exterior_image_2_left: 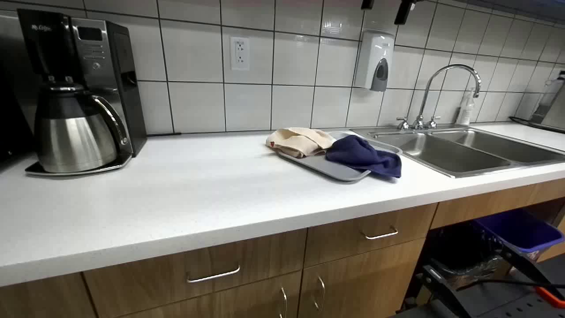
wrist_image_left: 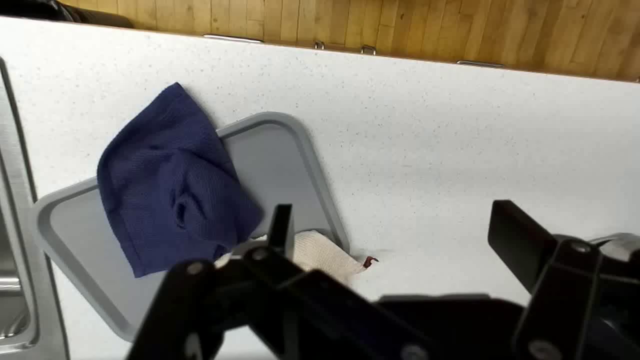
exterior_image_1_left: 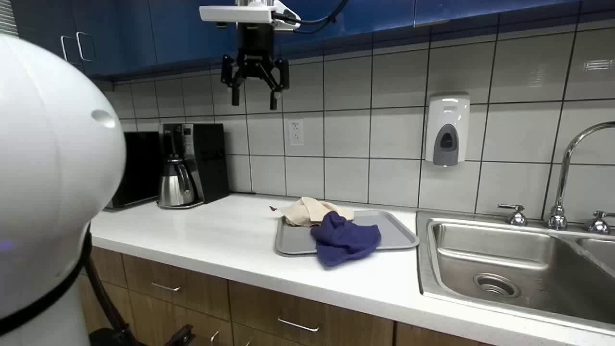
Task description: Pick the cream tea towel and put it on the table to the left of the gray tray, pick the navy blue tea towel and put it on the table to the right of the gray tray
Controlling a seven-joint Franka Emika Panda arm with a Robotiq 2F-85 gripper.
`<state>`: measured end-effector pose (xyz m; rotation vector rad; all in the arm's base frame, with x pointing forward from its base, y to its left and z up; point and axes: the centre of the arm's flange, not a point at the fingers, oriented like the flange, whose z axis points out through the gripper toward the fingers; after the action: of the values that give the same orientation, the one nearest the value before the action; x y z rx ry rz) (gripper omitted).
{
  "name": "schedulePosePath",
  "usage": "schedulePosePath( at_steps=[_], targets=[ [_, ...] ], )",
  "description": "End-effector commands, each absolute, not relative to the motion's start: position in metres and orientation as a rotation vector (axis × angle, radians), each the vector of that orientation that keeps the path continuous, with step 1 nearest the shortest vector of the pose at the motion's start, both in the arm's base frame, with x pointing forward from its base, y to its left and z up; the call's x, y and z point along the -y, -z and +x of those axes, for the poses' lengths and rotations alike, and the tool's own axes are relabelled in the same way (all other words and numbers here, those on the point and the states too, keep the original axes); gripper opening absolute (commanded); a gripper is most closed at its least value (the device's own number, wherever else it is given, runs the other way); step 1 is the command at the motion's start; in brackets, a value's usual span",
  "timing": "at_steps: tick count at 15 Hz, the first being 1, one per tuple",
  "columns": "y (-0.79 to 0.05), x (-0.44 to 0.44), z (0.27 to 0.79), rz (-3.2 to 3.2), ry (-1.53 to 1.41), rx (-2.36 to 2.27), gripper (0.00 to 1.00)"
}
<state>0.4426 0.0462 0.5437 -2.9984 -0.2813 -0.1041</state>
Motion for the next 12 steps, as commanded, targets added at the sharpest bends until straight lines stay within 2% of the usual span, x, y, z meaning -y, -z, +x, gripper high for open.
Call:
schedulePosePath(
  at_steps=[1, 12],
  targets=[
    [-0.544, -0.046, 0.443, -2.998, 0.104, 0.281, 1.00],
    [-0.521, -0.054, 0.437, -3.040, 0.129, 0.297, 1.00]
  ],
)
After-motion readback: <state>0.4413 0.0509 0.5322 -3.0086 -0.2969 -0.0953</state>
